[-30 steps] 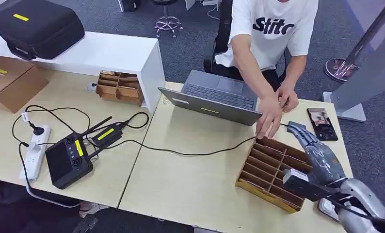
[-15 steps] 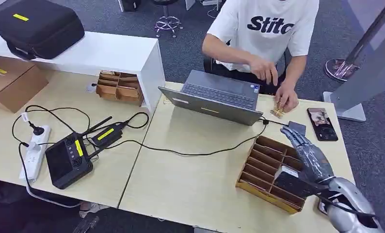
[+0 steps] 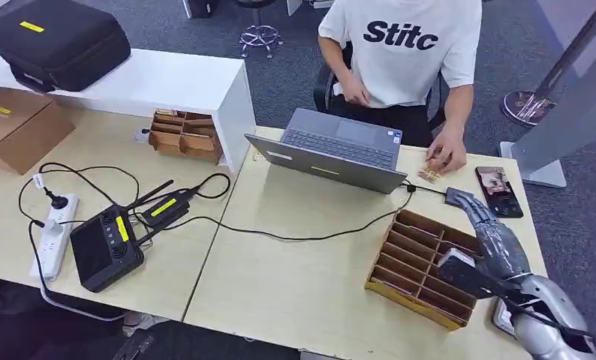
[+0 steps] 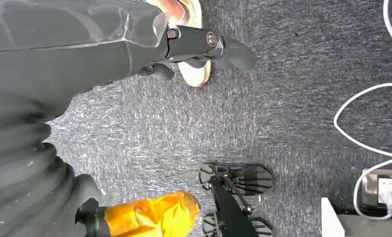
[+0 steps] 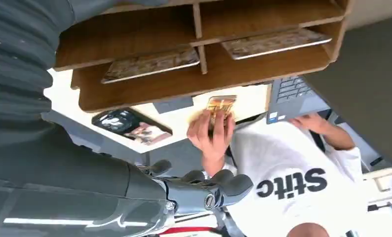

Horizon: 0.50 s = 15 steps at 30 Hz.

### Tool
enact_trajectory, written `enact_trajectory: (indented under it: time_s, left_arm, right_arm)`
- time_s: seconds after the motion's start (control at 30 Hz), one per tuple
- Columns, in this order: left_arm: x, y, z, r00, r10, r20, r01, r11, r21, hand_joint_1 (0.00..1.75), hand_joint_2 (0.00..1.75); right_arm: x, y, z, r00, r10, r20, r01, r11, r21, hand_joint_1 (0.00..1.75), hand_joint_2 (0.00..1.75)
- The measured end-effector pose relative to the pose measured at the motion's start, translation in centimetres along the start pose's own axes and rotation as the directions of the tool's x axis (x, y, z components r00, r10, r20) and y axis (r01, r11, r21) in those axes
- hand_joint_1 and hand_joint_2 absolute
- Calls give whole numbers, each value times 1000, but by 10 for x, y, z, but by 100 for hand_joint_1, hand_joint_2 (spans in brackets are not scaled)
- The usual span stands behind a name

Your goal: Pass the card to the sensor for recognition and then transmit it.

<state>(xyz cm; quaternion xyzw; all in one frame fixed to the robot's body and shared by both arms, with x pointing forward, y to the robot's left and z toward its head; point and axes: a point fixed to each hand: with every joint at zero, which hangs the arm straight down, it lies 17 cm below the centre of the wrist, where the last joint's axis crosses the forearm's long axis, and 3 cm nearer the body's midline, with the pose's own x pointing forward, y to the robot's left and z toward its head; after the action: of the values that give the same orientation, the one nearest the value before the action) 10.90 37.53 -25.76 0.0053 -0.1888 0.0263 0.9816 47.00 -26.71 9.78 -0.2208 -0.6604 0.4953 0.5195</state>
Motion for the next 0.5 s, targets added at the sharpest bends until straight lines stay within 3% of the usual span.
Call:
enact_trajectory:
  time_s: [0.5]
  left_arm:
    - [-5, 1, 1, 1000, 0, -2, 0, 1000, 1, 0, 175]
  right_arm:
    - [-12, -13, 2, 999, -14, -29, 13, 999, -36, 0, 175]
